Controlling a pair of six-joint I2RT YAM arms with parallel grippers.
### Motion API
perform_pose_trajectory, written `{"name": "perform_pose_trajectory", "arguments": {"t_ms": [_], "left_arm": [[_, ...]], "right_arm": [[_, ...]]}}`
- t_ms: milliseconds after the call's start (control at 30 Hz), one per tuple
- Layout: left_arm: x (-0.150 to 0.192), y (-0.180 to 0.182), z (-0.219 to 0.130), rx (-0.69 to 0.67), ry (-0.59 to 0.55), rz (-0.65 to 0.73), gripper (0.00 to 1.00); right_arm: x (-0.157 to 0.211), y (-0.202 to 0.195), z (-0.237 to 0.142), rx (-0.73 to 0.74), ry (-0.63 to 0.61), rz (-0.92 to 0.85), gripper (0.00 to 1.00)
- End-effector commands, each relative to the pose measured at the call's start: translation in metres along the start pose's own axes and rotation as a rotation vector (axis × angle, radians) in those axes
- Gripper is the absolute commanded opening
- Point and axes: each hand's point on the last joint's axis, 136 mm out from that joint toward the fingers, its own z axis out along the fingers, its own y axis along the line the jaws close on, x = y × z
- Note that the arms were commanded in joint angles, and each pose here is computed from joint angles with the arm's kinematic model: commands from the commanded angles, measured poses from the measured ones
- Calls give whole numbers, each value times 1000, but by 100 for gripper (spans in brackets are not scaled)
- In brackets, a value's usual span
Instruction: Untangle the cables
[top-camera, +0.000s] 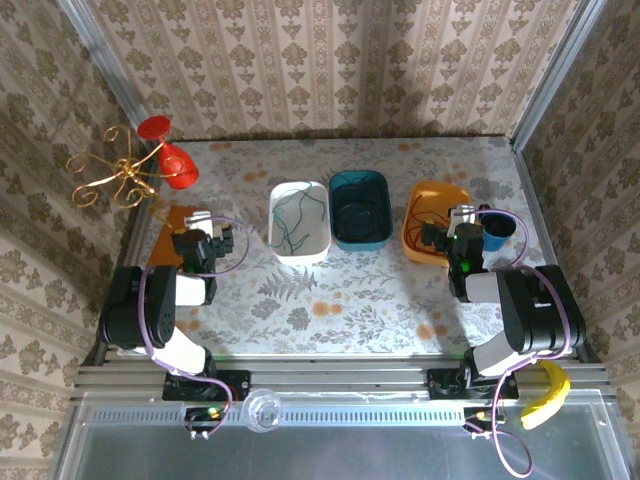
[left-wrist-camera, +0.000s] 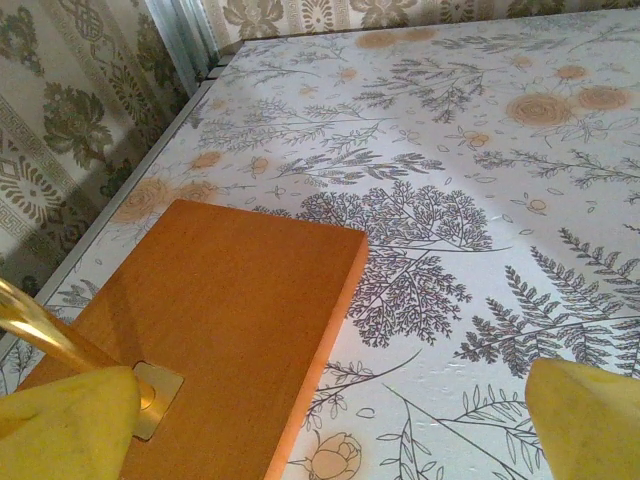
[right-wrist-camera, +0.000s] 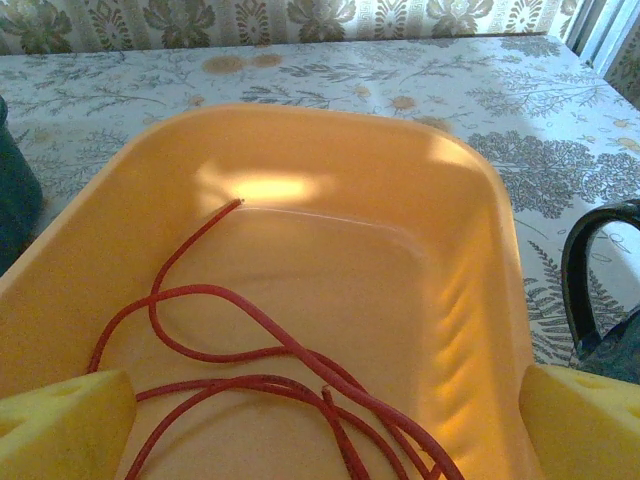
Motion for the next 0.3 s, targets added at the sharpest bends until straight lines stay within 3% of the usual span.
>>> {"name": "perform_pose_trajectory", "arguments": {"t_ms": [0,267], "left_arm": [[-13,-1,0,11,-48,6,100],[-13,-1,0,11,-46,7,100]], "right_arm": [[-9,7,4,-26,-19,-3,100],[-9,12,3,-86,-16,-2,100]]}}
